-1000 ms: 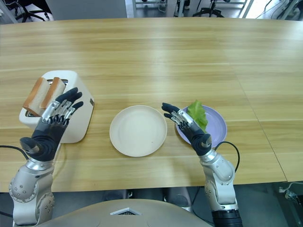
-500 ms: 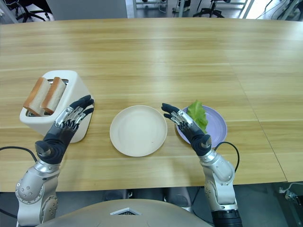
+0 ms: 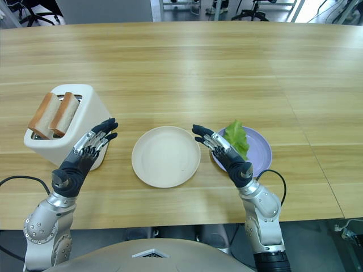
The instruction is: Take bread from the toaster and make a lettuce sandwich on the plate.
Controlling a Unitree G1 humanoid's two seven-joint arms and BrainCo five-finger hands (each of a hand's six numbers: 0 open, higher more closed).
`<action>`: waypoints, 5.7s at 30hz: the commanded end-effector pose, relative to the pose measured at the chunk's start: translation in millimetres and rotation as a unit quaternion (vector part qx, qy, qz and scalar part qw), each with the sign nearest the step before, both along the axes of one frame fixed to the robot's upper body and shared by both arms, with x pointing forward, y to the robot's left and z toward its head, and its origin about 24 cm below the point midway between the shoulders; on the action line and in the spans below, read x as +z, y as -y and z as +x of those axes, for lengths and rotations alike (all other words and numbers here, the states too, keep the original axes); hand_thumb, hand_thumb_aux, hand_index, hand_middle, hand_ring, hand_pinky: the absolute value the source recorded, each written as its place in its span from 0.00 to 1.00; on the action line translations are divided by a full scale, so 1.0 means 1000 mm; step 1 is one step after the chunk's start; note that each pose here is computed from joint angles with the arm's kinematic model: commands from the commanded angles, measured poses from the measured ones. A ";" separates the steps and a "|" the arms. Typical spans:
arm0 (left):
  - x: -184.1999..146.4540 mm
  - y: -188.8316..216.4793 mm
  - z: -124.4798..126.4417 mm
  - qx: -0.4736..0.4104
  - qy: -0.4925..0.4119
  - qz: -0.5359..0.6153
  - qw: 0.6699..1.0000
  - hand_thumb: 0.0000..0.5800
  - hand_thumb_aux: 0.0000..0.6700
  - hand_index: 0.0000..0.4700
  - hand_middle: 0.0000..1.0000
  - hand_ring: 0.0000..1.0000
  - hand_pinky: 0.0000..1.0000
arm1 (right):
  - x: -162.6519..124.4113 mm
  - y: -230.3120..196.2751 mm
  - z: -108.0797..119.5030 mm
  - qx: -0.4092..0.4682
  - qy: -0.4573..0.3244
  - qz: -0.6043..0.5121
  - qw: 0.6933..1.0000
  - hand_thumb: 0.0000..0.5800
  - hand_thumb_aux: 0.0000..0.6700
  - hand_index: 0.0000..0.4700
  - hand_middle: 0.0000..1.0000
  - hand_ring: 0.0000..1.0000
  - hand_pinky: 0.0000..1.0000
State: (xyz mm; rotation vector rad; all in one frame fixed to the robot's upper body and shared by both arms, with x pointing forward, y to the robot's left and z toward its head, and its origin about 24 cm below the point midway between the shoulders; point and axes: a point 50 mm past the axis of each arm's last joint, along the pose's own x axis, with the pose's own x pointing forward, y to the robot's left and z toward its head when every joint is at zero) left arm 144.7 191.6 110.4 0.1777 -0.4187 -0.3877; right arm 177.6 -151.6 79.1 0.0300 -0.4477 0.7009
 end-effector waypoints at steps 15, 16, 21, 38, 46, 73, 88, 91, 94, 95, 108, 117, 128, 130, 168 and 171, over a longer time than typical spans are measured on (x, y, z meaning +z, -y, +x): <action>-0.008 -0.001 0.000 0.005 -0.017 0.017 1.000 0.00 0.00 0.00 0.00 0.00 0.00 | 0.001 0.003 0.002 -0.023 0.002 -0.002 1.000 0.00 0.00 0.00 0.00 0.00 0.00; -0.008 -0.001 0.000 0.005 -0.017 0.017 1.000 0.00 0.00 0.00 0.00 0.00 0.00 | 0.001 0.003 0.003 -0.025 0.002 -0.002 1.000 0.00 0.00 0.00 0.00 0.00 0.00; -0.009 -0.001 0.000 0.006 -0.017 0.019 1.000 0.00 0.00 0.00 0.00 0.00 0.00 | 0.001 0.003 0.003 -0.028 0.002 -0.003 1.000 0.00 0.00 0.00 0.00 0.00 0.00; -0.009 0.000 0.000 0.006 -0.005 0.027 1.000 0.00 0.00 0.00 0.00 0.00 0.00 | 0.001 0.003 0.005 -0.042 0.006 -0.012 0.999 0.00 0.00 0.00 0.00 0.00 0.00; -0.008 0.000 0.001 0.008 0.005 0.034 0.999 0.00 0.00 0.00 0.00 0.00 0.00 | 0.001 0.002 0.006 -0.044 0.013 -0.013 0.999 0.00 0.00 0.00 0.00 0.00 0.00; -0.008 -0.001 0.002 0.018 0.018 0.042 0.999 0.00 0.00 0.00 0.00 0.00 0.00 | 0.000 0.000 0.005 -0.035 0.016 -0.015 0.999 0.00 0.00 0.00 0.00 0.00 0.00; -0.010 -0.001 0.002 0.020 0.016 0.042 0.999 0.00 0.00 0.00 0.00 0.00 0.00 | 0.000 0.000 0.005 -0.033 0.018 -0.015 0.999 0.00 0.00 0.00 0.00 0.00 0.00; -0.010 -0.001 0.002 0.020 0.016 0.042 0.999 0.00 0.00 0.00 0.00 0.00 0.00 | 0.000 0.000 0.005 -0.033 0.017 -0.015 0.999 0.00 0.00 0.00 0.00 0.00 0.00; -0.010 -0.001 0.001 0.020 0.016 0.042 0.999 0.00 0.00 0.00 0.00 0.00 0.00 | 0.000 0.000 0.005 -0.032 0.017 -0.015 0.999 0.00 0.00 0.00 0.00 0.00 0.00; -0.010 -0.001 0.001 0.020 0.016 0.042 0.999 0.00 0.00 0.00 0.00 0.00 0.00 | 0.000 0.000 0.005 -0.032 0.017 -0.015 0.999 0.00 0.00 0.00 0.00 0.00 0.00; -0.013 -0.004 0.002 0.023 0.016 0.043 0.999 0.00 0.00 0.00 0.00 0.00 0.00 | -0.002 0.000 0.007 -0.036 0.017 -0.012 0.999 0.00 0.00 0.00 0.00 0.00 0.00; -0.003 -0.011 0.002 0.052 0.041 0.046 0.997 0.00 0.00 0.00 0.00 0.00 0.00 | -0.002 0.000 0.007 -0.037 0.018 -0.013 0.999 0.00 0.00 0.00 0.00 0.00 0.00; 0.080 -0.110 0.035 0.487 0.194 0.369 0.768 0.00 0.00 0.00 0.00 0.00 0.00 | -0.001 0.002 0.008 -0.041 0.019 -0.011 0.999 0.00 0.00 0.00 0.00 0.00 0.00; 0.083 -0.120 0.049 0.521 0.178 0.453 0.701 0.00 0.00 0.00 0.00 0.00 0.00 | 0.000 0.000 0.010 -0.038 0.022 -0.009 0.999 0.00 0.00 0.00 0.00 0.00 0.00; 0.050 -0.111 0.103 0.433 0.008 0.541 0.721 1.00 1.00 0.98 1.00 1.00 1.00 | 0.001 0.000 0.010 -0.042 0.026 -0.011 0.999 0.00 0.00 0.00 0.00 0.00 0.00; 0.076 -0.108 0.101 0.469 0.091 0.487 0.731 1.00 1.00 0.98 1.00 1.00 1.00 | 0.001 0.000 0.010 -0.042 0.027 -0.012 0.999 0.00 0.00 0.00 0.00 0.00 0.00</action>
